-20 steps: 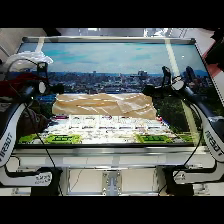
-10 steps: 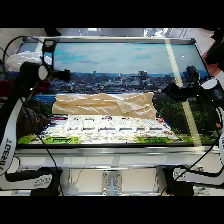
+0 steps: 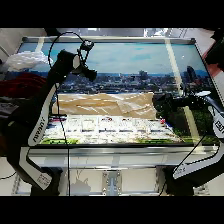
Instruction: Fold the shirts.
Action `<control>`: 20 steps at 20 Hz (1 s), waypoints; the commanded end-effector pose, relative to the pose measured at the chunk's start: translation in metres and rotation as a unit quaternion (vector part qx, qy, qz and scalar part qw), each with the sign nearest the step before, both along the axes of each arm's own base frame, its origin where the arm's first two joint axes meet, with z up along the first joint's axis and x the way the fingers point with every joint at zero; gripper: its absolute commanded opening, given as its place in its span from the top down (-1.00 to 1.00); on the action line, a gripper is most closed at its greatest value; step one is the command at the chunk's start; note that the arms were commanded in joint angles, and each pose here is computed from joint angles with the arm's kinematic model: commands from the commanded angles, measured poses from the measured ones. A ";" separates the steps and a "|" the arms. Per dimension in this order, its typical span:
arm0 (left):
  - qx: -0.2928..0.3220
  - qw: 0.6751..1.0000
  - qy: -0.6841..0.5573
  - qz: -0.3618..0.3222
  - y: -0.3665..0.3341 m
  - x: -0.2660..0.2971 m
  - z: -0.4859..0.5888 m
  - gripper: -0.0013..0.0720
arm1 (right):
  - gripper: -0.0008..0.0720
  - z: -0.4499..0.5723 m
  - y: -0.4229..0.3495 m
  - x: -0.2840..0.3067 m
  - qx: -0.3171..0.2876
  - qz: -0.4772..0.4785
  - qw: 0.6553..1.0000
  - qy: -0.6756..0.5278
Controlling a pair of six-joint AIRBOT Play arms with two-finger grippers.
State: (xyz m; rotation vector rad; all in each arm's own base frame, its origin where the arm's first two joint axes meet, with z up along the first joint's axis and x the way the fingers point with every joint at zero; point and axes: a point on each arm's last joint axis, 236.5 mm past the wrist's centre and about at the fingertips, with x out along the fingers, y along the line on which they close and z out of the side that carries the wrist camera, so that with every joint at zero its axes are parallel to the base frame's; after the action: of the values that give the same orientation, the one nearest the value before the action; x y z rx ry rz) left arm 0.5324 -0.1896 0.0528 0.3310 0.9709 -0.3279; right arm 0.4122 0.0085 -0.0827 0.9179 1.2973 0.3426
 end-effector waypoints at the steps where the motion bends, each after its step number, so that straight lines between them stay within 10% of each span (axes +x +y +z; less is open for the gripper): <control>1: -0.001 1.000 0.012 -0.003 -0.006 -0.002 -0.006 -0.94 | -0.67 -0.011 0.004 0.003 0.011 0.004 1.000 -0.003; 14: 0.013 0.999 0.051 0.007 0.006 -0.016 -0.016 -0.95 | -0.54 -0.032 0.102 0.005 -0.010 0.091 0.996 -0.006; 15: 0.013 0.999 0.052 0.007 0.006 -0.016 -0.016 -0.94 | -0.35 -0.028 0.111 0.005 -0.001 0.095 0.995 -0.007; 17: 0.016 0.998 0.058 0.008 0.006 -0.017 -0.021 -0.94 | 0.92 -0.017 0.123 0.007 0.027 0.090 0.996 -0.010; 19: 0.028 0.995 0.090 0.009 0.010 -0.026 -0.038 -0.83 | 0.92 -0.003 0.130 0.007 0.049 0.104 0.993 -0.013; 20: 0.034 0.992 0.122 0.010 0.011 -0.037 -0.052 -0.20 | 0.92 0.008 0.134 0.004 0.060 0.121 0.991 -0.015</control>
State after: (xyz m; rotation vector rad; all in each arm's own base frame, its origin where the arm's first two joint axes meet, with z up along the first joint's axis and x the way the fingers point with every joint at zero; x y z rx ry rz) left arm 0.5112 -0.1823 0.0219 0.3413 1.1275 -0.3200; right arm 0.4200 0.1246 -0.0980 0.8170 1.3649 0.5311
